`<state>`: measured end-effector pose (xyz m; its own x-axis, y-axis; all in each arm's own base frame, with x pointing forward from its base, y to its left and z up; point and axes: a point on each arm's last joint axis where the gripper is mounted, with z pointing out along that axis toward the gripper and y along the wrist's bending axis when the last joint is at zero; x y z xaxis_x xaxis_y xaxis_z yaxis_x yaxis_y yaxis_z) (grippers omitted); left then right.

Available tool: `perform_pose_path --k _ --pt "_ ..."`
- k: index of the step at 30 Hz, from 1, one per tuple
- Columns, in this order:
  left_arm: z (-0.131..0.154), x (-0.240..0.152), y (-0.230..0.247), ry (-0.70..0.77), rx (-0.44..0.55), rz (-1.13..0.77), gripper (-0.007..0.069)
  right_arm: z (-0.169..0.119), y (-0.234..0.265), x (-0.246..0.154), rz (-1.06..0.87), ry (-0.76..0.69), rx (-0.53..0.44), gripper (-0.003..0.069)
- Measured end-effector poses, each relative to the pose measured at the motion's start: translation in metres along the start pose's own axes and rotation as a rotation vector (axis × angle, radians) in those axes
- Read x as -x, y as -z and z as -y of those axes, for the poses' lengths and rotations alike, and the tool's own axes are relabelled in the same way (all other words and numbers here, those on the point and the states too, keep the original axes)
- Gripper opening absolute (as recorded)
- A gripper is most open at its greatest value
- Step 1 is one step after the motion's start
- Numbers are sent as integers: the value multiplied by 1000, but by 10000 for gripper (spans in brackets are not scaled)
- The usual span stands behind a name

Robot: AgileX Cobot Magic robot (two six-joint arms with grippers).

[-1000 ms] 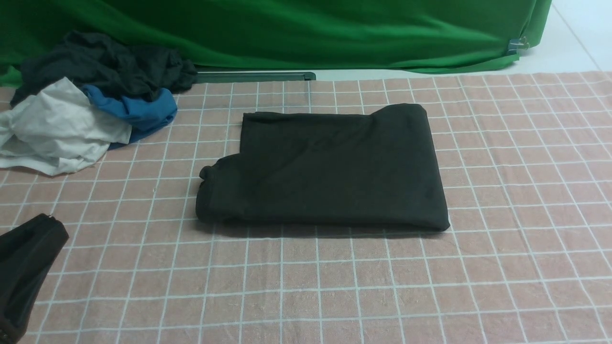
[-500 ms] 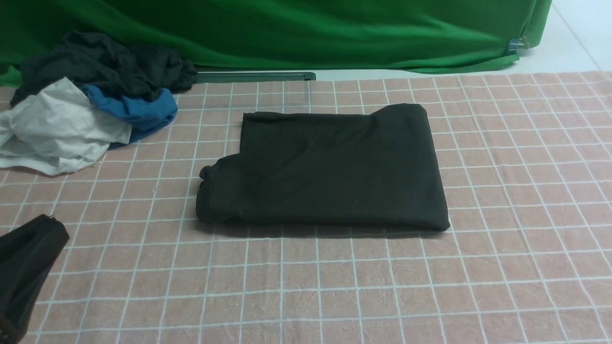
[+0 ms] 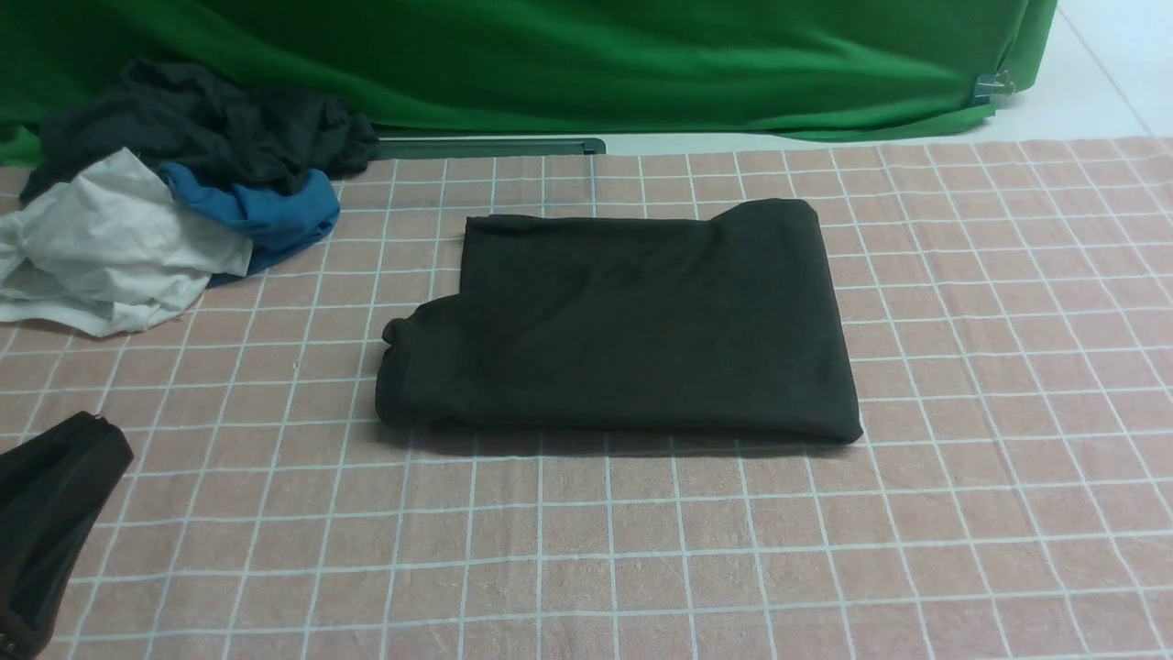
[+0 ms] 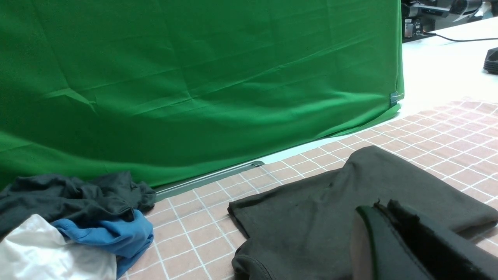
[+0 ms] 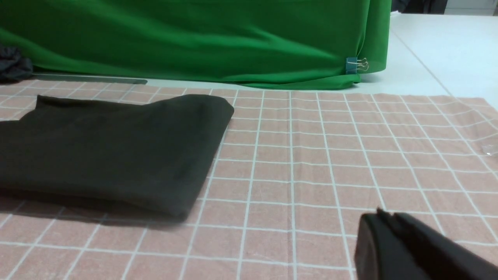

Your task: Fold a long-sleeved shirt over a pink coffee tablecloth.

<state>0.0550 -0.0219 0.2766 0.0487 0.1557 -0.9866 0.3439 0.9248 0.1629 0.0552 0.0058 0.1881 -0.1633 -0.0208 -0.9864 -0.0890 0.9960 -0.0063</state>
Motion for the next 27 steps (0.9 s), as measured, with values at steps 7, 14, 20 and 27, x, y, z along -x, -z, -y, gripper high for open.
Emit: perform_pose_path --k 7,14,20,27 --pt "0 0 0 0 0 0 20 0 0 0 0 0 0 45" --pt "0 -1 0 -19 8 -2 20 0 0 0 0 0 0 60" --pt "-6 -22 3 8 158 33 20 0 0 0 0 0 0 67" --pt "-7 -70 6 67 321 -103 20 0 0 0 -1 0 0 85"
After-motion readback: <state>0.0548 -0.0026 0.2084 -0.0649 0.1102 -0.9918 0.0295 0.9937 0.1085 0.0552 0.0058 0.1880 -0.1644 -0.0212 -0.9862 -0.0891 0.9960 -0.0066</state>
